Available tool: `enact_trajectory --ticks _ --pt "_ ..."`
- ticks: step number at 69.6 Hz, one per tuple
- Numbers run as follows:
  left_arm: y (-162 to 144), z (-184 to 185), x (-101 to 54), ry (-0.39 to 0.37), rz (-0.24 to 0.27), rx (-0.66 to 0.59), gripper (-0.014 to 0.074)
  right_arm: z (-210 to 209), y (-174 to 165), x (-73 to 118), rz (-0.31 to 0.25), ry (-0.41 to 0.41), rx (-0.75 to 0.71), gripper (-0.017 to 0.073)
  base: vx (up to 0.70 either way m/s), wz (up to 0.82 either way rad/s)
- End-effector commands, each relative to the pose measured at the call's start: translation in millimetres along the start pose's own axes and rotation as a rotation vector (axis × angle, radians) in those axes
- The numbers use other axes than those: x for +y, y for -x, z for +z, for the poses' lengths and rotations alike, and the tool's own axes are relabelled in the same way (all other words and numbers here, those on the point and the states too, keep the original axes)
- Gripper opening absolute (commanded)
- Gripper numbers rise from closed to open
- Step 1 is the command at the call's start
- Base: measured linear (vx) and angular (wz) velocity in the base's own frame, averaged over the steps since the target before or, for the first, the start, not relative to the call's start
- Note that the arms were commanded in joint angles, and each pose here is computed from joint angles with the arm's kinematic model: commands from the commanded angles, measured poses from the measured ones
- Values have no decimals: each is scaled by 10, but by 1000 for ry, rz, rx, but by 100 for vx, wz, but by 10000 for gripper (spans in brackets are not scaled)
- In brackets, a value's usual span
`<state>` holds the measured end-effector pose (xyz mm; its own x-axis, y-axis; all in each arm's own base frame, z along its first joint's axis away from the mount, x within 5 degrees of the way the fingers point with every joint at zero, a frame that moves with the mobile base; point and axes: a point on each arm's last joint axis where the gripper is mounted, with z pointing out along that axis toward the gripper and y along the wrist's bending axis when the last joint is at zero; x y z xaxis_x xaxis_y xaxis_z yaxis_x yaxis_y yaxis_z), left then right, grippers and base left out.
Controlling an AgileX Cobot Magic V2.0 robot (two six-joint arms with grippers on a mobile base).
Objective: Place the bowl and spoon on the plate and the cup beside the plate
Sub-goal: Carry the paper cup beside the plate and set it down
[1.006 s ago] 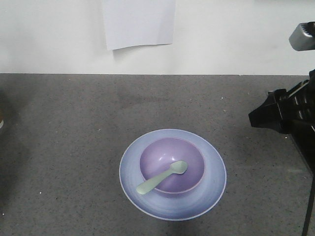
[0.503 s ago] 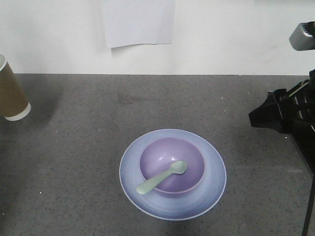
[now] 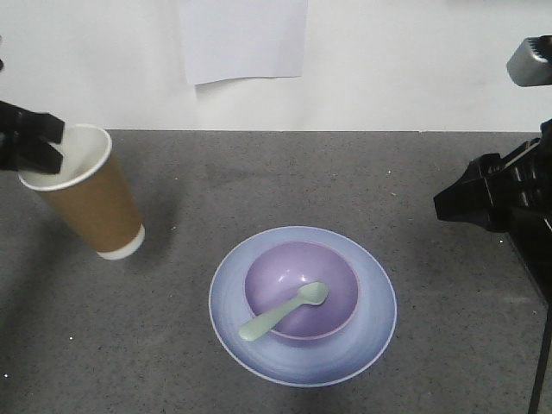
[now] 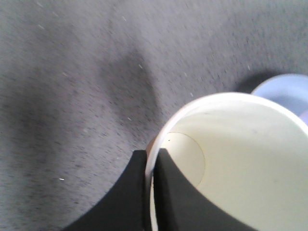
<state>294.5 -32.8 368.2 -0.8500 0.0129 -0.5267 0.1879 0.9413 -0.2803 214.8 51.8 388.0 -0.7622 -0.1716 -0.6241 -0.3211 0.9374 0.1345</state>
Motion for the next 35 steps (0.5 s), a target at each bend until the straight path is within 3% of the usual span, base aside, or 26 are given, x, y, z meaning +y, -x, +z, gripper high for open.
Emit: enact_trajectory --ticks 1,22,35 --pt "-31 6 -194 -44 32 -68 -8 -128 80 18 4 -1 -96 557 0 0" --pt "-226 312 -533 -109 120 5 -8 -128 80 18 4 0 -96 557 0 0" --pt "-237 428 -548 -102 132 45 -8 -129 81 27 10 10 -98 557 0 0"
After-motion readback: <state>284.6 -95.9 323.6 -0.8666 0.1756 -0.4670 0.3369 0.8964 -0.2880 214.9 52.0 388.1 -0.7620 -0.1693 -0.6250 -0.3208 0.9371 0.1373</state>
